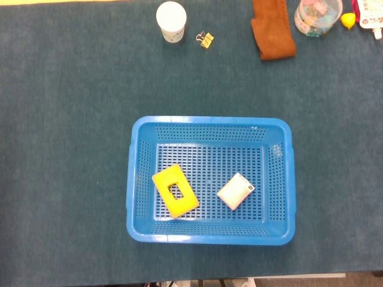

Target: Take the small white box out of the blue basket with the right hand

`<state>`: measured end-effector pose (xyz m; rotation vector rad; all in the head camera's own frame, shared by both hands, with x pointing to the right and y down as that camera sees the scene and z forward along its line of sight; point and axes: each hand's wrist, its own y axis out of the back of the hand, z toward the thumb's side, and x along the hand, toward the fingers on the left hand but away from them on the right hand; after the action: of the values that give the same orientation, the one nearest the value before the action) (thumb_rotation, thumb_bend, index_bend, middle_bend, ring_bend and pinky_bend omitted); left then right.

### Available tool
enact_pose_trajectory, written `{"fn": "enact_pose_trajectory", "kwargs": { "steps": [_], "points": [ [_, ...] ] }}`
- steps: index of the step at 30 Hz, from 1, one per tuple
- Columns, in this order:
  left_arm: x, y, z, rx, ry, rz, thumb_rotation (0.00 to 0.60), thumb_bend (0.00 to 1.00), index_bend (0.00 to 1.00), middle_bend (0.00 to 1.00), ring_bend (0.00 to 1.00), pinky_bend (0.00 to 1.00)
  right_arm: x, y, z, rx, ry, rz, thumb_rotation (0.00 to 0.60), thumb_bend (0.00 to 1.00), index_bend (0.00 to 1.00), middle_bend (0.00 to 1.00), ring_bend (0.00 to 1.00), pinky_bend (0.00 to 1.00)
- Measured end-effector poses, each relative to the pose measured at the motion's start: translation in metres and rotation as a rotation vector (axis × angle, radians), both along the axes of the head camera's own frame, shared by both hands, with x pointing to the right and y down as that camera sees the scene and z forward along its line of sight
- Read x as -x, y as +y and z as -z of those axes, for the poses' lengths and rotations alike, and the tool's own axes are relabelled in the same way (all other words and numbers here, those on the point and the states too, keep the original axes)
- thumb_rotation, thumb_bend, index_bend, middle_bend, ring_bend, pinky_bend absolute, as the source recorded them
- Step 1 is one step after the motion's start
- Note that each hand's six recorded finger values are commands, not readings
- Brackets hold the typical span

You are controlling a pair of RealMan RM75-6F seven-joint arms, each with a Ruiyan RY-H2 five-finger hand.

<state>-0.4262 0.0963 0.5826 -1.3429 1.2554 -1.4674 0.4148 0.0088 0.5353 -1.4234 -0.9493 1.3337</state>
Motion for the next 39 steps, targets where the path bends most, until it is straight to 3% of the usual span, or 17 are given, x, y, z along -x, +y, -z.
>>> {"fn": "enact_pose_trajectory", "kwargs": {
  "steps": [16,22,29,39],
  "points": [
    [0.000,0.005,0.005,-0.008,-0.001,0.002,0.600,0.23,0.33,0.32,0.23,0.24,0.012,0.001,0.001,0.020,-0.034,0.053,0.600,0.25,0.28,0.36,0.21,0.36],
    [-0.002,0.006,0.008,-0.010,0.008,-0.007,0.600,0.23,0.33,0.32,0.23,0.24,0.031,0.003,-0.005,0.082,-0.098,0.111,0.600,0.25,0.28,0.36,0.21,0.36],
    [-0.004,0.008,0.008,-0.008,0.015,-0.016,0.600,0.23,0.33,0.32,0.23,0.24,0.074,0.006,-0.019,0.190,-0.163,0.262,0.600,0.24,0.29,0.37,0.21,0.36],
    [-0.002,0.014,0.013,-0.022,0.018,-0.003,0.600,0.23,0.33,0.32,0.23,0.24,0.162,0.019,-0.053,0.344,-0.183,0.566,0.600,0.21,0.30,0.38,0.21,0.36]
  ]
}}
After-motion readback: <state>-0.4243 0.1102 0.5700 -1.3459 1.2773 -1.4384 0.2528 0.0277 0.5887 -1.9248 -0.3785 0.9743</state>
